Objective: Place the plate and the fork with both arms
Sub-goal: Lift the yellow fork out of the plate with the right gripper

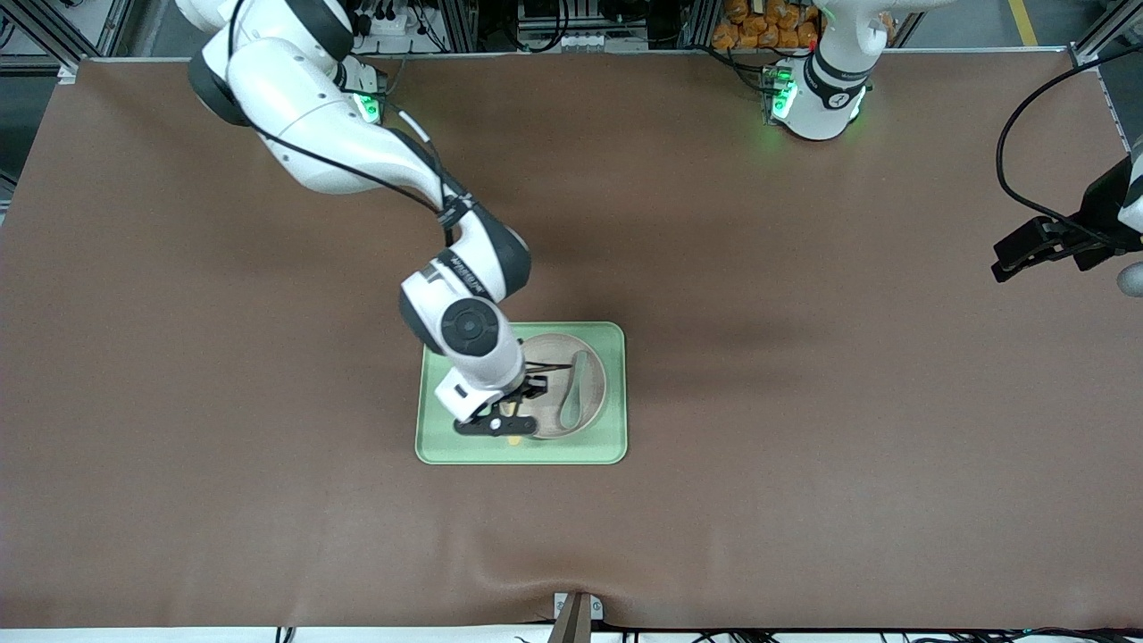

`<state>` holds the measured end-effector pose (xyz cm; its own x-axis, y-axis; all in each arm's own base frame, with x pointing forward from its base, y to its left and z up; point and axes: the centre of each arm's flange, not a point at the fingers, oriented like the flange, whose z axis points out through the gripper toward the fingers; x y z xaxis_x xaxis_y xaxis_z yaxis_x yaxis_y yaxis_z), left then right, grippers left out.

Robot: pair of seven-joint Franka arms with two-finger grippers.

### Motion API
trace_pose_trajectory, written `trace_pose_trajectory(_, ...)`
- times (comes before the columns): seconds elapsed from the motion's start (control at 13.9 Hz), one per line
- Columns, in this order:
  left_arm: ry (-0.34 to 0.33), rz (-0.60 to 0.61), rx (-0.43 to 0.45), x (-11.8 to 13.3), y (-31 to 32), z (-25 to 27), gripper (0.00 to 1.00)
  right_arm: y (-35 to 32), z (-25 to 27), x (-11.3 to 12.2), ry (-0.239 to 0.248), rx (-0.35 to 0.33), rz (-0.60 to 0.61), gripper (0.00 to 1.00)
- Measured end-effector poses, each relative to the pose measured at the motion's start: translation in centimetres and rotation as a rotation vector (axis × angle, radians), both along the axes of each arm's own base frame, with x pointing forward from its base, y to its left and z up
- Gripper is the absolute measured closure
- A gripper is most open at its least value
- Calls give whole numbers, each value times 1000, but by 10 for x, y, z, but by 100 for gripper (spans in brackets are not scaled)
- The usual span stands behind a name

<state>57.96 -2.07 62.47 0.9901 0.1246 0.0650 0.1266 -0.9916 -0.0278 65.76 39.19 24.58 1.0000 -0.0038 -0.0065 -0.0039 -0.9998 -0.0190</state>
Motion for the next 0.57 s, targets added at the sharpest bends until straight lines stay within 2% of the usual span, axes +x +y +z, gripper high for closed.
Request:
trace_pose_trajectory(0.29,0,-2,0,0,-1,0,0,-55,-5,13,53,-3,35,85)
trace_pose_trajectory(0.57,-4,-3,0,0,-2,0,0,-63,-28,-5,58,7,63,85)
